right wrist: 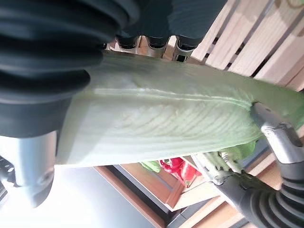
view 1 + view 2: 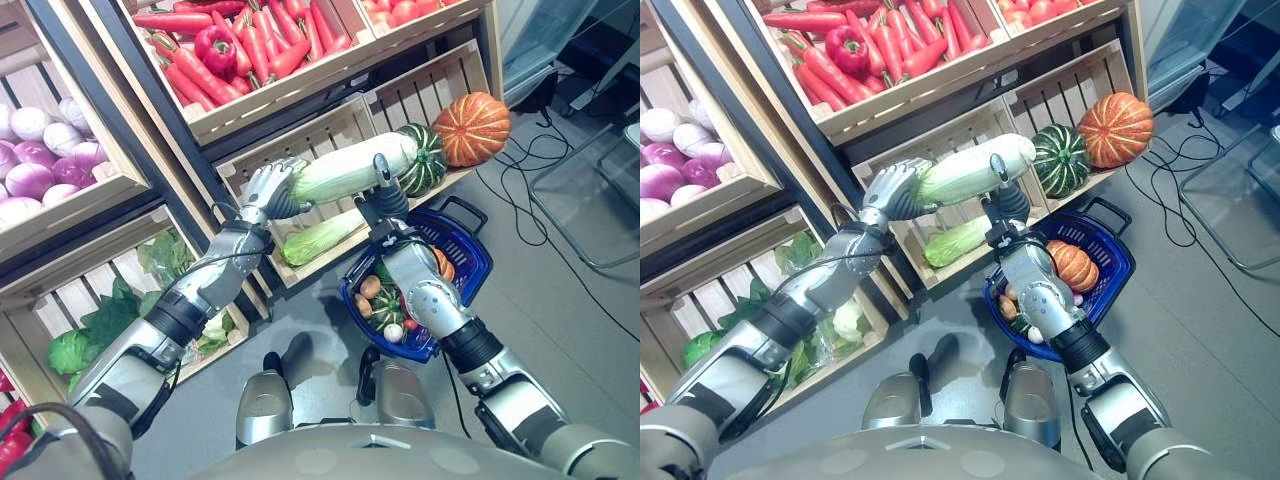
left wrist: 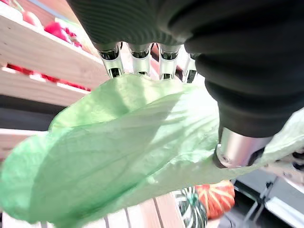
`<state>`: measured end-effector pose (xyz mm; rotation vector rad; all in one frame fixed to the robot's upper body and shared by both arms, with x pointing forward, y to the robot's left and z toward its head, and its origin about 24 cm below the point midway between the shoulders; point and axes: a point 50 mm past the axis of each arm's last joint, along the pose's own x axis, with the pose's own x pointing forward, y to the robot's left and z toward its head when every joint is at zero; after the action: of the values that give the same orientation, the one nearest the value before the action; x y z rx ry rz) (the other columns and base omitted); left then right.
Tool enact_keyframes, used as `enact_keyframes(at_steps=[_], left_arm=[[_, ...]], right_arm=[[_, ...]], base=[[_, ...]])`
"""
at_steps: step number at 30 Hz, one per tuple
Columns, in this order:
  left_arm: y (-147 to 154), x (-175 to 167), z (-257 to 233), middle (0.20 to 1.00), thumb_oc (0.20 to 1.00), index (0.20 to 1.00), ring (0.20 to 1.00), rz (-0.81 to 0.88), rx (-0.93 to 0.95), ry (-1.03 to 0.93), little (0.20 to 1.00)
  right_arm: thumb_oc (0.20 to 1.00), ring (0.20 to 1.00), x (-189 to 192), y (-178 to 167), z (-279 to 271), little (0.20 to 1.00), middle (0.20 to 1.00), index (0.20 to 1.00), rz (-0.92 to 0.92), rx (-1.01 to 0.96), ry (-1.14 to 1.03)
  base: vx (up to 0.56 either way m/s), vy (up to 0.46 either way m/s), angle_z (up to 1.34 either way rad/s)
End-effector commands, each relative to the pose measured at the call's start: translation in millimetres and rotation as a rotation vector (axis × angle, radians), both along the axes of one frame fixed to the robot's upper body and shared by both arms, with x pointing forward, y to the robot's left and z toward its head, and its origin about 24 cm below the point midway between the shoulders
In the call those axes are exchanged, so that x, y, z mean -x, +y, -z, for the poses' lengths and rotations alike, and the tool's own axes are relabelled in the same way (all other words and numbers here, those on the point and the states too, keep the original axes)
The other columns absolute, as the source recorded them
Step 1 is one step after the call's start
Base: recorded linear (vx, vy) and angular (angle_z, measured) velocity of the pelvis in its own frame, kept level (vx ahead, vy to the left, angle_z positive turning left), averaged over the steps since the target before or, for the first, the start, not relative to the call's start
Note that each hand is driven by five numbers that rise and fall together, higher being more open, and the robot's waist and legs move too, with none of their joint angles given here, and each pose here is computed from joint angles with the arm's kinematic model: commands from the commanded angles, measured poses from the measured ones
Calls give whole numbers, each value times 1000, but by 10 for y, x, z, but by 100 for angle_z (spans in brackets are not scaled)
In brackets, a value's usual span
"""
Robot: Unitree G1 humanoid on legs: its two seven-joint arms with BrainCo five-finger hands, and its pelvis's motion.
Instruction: Pick up fruits and vegetables into the basket
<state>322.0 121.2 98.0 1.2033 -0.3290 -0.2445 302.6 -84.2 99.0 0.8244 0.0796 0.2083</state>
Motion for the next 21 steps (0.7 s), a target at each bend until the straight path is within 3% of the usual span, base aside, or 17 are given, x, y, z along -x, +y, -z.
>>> enact_keyframes(at_steps=[1,2,11,14,15,21], left_arm=[[-611,294,-2,200,200,200,200,321,-68,9,200],[-615,298,-1,200,200,200,200,323,-68,7,200],[-616,196,-74,200,200,200,200,297,-83,-41,200],[-499,136,-95,733,733,733,733,236,-60,-39,733],[-396,104,-85,1000,1000,1000,1000,191,-46,-16,1000],[-24,45,40,1000,1000,1000,1000,5,10,-11,1000]], right_arm=[[774,774,-43,381,-945,774,774,774,-112,-138,-410],[200,200,-54,370,-952,200,200,200,-105,-130,-420],[200,200,-221,218,-933,200,200,200,4,103,-451],[200,200,-214,53,-1006,200,200,200,86,159,-515],[200,200,-202,-65,-1054,200,200,200,133,195,-554],[200,200,-97,-501,-1187,200,200,200,337,331,-681]], base=[[-35,8,4],[-24,4,5],[-30,-3,1],[-91,-31,1],[-114,-33,0],[-90,-33,0]])
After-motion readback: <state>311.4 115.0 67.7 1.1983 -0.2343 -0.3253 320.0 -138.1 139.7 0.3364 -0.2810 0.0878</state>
